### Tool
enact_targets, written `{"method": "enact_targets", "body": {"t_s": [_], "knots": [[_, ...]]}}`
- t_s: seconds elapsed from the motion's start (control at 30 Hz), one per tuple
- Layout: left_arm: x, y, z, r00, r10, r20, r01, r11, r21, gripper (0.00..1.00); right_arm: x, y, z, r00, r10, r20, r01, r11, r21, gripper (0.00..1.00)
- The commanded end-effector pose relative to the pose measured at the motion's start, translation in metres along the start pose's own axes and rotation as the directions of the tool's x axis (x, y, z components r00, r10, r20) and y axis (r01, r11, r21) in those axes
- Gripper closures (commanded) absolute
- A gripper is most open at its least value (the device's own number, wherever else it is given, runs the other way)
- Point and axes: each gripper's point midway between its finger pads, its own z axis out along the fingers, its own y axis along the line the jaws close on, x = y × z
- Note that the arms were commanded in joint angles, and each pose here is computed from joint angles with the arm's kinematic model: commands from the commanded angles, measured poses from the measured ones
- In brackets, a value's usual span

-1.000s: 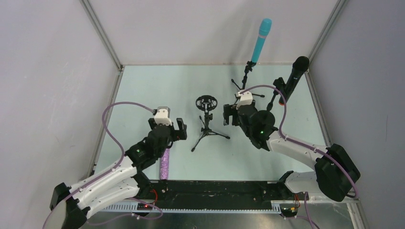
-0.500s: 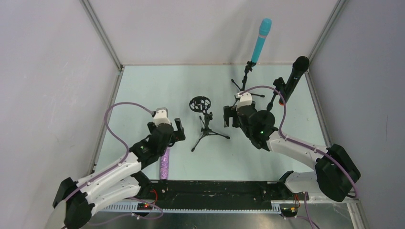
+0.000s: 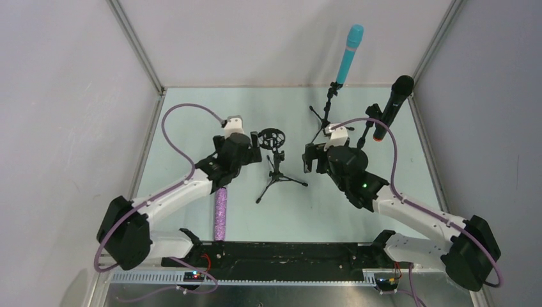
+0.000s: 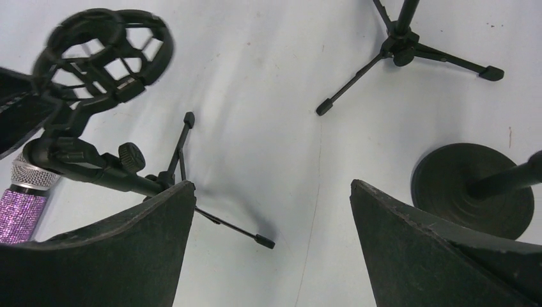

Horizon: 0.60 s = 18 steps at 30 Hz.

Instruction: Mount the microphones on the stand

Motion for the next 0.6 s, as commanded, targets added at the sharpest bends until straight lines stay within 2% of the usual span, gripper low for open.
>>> {"method": "enact_targets", "body": {"t_s": [0.0, 0.2, 0.4, 0.57], "knots": [[-0.019, -0.02, 0.011, 0.999, 0.023, 0.023, -0.024, 0.999, 0.041, 0.0, 0.002, -0.01, -0.014, 1.0, 0.021, 0.006, -0.021, 0.999, 0.025, 0.05], [-0.019, -0.024, 0.014, 0.999, 0.033, 0.018, -0.034, 0.998, 0.05, 0.0, 0.007, -0.014, -0.019, 1.0, 0.02, 0.0, -0.02, 0.999, 0.033, 0.05], [-0.013, -0.003, 0.002, 0.999, 0.027, 0.037, -0.027, 1.0, 0.01, 0.0, 0.01, -0.012, -0.017, 1.0, 0.018, -0.004, -0.018, 0.999, 0.027, 0.05], [0.004, 0.019, -0.011, 0.999, 0.032, 0.009, -0.032, 0.999, -0.023, 0.0, 0.014, -0.005, -0.011, 1.0, 0.008, -0.012, -0.008, 1.0, 0.005, 0.05]]}}
